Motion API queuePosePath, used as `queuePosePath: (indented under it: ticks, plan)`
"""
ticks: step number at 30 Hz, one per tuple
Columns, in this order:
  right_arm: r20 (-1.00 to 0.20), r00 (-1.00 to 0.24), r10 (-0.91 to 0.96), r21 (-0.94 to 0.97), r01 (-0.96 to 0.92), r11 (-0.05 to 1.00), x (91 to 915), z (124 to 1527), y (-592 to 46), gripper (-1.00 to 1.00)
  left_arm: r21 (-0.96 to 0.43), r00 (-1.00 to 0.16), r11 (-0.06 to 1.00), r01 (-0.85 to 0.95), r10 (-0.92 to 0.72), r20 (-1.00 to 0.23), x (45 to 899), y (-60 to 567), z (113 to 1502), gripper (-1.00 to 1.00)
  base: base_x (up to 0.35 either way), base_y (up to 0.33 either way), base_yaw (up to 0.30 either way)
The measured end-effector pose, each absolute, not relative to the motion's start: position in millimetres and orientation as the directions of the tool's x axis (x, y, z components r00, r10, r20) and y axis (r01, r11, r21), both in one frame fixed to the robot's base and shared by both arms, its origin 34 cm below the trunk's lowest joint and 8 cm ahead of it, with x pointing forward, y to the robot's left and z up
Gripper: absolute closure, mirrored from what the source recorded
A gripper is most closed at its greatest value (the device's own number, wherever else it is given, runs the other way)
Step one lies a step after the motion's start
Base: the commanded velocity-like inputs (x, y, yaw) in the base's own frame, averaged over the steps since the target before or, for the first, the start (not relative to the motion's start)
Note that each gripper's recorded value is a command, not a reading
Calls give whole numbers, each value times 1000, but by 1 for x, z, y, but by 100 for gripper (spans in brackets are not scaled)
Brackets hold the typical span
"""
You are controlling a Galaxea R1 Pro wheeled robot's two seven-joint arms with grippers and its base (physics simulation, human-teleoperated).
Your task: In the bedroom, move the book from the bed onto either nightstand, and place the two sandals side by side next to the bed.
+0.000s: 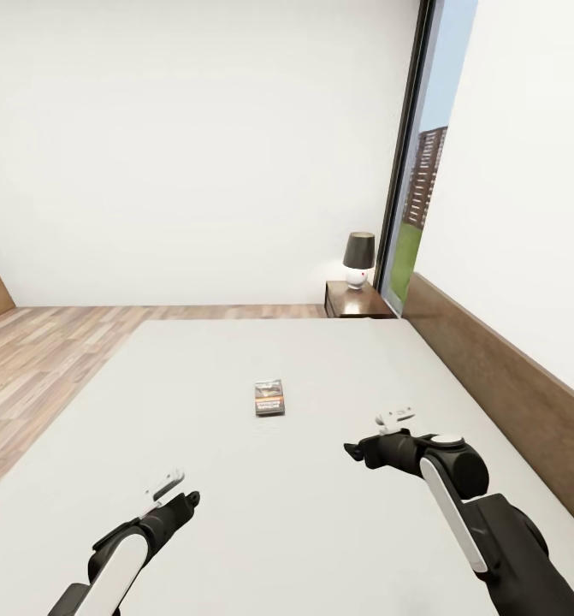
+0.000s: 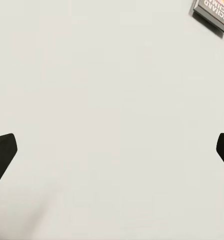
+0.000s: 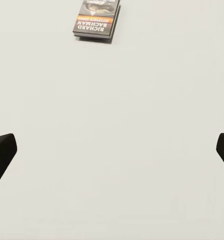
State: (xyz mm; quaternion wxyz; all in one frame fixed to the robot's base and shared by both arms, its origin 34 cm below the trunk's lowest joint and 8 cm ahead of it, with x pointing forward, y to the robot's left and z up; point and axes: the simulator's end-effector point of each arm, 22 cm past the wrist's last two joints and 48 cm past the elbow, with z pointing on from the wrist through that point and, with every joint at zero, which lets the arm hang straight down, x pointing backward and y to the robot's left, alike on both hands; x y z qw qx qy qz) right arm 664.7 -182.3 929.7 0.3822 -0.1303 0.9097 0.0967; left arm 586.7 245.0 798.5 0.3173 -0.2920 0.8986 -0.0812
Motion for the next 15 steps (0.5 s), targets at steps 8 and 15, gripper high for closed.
queuePosePath:
  ticks: [8, 15]
  plan:
    - [-724, -671, -163, 76, -312, 947, 666, 932, -182, -100, -332, -629, 816, -474, -577, -521, 587, 245, 798, -100, 1, 0, 93]
    - [-725, -670, -162, 76, -311, 947, 667, 932, -182, -100, -331, -630, 816, -473, -576, -521, 586, 245, 798, -100, 42, 0, 48]
